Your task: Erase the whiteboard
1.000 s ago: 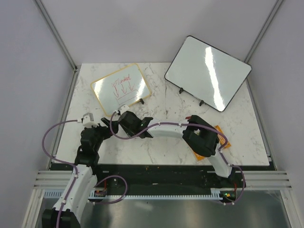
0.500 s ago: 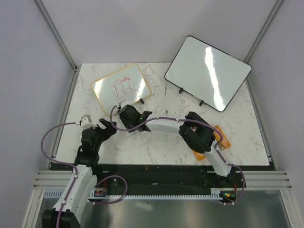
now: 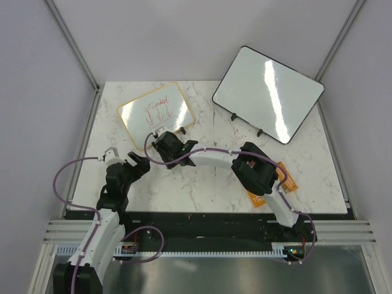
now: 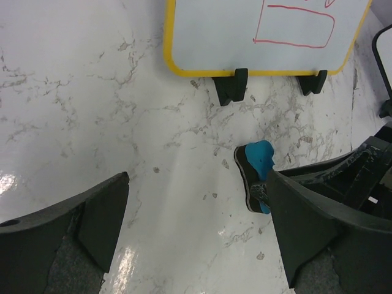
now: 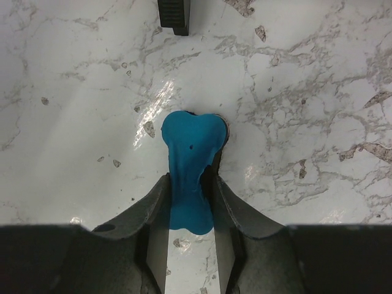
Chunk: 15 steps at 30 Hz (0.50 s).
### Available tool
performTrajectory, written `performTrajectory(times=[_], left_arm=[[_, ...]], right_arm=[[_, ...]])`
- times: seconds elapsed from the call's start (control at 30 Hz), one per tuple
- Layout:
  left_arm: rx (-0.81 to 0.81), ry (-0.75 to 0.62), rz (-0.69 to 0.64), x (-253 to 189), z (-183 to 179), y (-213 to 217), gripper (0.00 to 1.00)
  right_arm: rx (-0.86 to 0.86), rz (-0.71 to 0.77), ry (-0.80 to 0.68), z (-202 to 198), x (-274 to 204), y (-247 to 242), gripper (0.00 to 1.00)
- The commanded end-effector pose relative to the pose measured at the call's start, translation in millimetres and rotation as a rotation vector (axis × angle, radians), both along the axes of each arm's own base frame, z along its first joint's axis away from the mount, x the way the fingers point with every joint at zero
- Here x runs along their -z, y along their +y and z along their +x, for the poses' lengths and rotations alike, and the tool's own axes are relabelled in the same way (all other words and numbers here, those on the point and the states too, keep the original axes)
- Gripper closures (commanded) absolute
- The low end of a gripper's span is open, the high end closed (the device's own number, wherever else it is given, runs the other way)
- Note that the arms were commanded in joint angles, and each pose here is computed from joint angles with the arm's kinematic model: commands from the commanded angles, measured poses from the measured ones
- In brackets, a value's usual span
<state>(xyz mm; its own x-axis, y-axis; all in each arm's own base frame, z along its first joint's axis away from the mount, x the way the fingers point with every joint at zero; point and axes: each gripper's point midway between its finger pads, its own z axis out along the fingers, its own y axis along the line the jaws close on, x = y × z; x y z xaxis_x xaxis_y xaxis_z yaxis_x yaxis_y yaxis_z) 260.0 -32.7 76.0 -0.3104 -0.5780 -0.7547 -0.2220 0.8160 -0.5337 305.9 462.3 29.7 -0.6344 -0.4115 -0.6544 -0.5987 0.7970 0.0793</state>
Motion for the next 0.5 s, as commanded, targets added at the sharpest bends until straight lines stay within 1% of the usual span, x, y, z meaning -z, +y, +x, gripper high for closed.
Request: performTrajectory(times=[0.0, 0.07, 0.1, 0.2, 0.23, 0.3, 0.33, 0.37, 0.4, 0.43, 0.47], left_arm=[[-0.048, -0.066, -0.028, -34, 19, 4, 0.01], [-0.069, -0.087, -0.026, -47, 26, 7, 0.02], [-0.082, -0.095, -0.032, -52, 29, 8, 0.02], [-0.09, -0.139, -0.081, -76, 44, 4, 0.06], [-0.074, -0.154, -0.091, -93, 53, 1, 0.06], [-0.053, -0.158, -0.067, -110, 66, -2, 0.07], [-0.043, -0.185, -0.052, -141, 76, -2, 0.07], [-0.037, -0.138, -0.007, -136, 86, -1, 0.07], [-0.053, -0.115, 0.015, -143, 91, 3, 0.06], [-0.124, -0.075, 0.049, -159, 96, 17, 0.05], [-0.151, -0.032, 0.069, -155, 102, 22, 0.05]], right_arm=[[0.022, -0.034, 0.005, 1, 2, -23, 0.78], [0.027, -0.028, 0.003, 1, 3, -29, 0.78], [0.027, -0.015, -0.006, 2, -4, -30, 0.78], [0.031, -0.001, -0.014, 4, -9, -36, 0.78], [0.035, 0.008, -0.019, 7, -12, -36, 0.78], [0.039, 0.019, -0.028, 9, -18, -42, 0.77], [0.04, 0.035, -0.042, 11, -24, -41, 0.78], [0.042, 0.031, -0.041, 12, -23, -46, 0.78], [0.043, 0.047, -0.057, 14, -32, -47, 0.78], [0.045, 0.057, -0.069, 15, -38, -46, 0.78], [0.053, 0.059, -0.076, 17, -40, -49, 0.78]])
